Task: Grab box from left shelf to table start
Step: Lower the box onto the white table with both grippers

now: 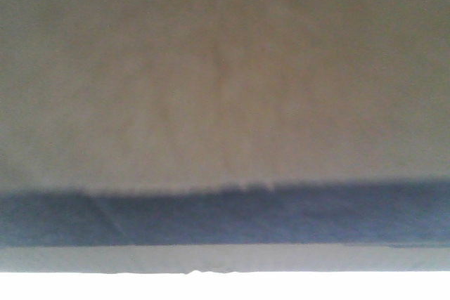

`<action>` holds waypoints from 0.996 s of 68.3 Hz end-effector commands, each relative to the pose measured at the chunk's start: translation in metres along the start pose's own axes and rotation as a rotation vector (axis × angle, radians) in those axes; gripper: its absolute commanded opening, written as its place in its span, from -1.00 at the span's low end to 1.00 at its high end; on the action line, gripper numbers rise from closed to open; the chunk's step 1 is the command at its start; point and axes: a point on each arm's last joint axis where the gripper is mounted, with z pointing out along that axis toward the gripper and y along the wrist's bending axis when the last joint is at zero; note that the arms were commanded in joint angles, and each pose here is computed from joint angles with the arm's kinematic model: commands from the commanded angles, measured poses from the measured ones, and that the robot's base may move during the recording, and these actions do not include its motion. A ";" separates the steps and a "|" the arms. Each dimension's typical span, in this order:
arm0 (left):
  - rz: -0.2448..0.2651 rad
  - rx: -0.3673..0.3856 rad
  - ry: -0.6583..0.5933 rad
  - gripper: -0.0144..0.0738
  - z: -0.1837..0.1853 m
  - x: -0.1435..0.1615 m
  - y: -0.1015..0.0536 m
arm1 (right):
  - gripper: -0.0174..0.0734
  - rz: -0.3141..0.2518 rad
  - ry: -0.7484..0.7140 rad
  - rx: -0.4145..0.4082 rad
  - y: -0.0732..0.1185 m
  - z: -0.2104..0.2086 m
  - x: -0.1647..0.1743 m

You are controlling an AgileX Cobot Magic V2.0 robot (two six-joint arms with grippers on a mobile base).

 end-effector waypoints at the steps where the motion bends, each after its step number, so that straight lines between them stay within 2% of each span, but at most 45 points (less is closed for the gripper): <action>1: 0.014 0.026 -0.164 -0.90 0.015 -0.041 -0.012 | -0.49 -0.010 -0.029 0.028 -0.005 0.022 -0.028; 9: 0.041 -0.025 -0.043 -0.90 0.061 -0.054 -0.020 | -0.49 0.020 0.136 0.046 -0.013 0.063 -0.038; 14: 0.044 -0.032 0.019 -0.90 0.089 -0.058 -0.025 | -0.49 0.033 0.239 0.057 -0.019 0.089 -0.038; 23: 0.048 -0.047 0.078 -0.90 0.131 -0.062 -0.030 | -0.49 0.027 0.346 0.069 -0.027 0.119 -0.034; 27: 0.005 -0.066 0.103 -0.90 0.146 -0.063 -0.029 | -0.49 0.024 0.365 0.078 -0.030 0.128 -0.034; 40: -0.077 -0.134 0.217 -0.90 0.189 -0.059 -0.015 | -0.49 0.017 0.382 0.108 -0.039 0.152 -0.033; 46: -0.107 -0.127 0.253 -0.90 0.202 -0.057 -0.011 | -0.49 0.009 0.395 0.123 -0.043 0.159 -0.032; 62: -0.088 -0.114 0.335 -0.89 0.224 -0.051 -0.006 | -0.48 0.012 0.441 0.133 -0.047 0.173 -0.028; 68: -0.063 -0.109 0.366 -0.84 0.229 -0.048 -0.006 | -0.36 0.009 0.447 0.137 -0.048 0.174 -0.028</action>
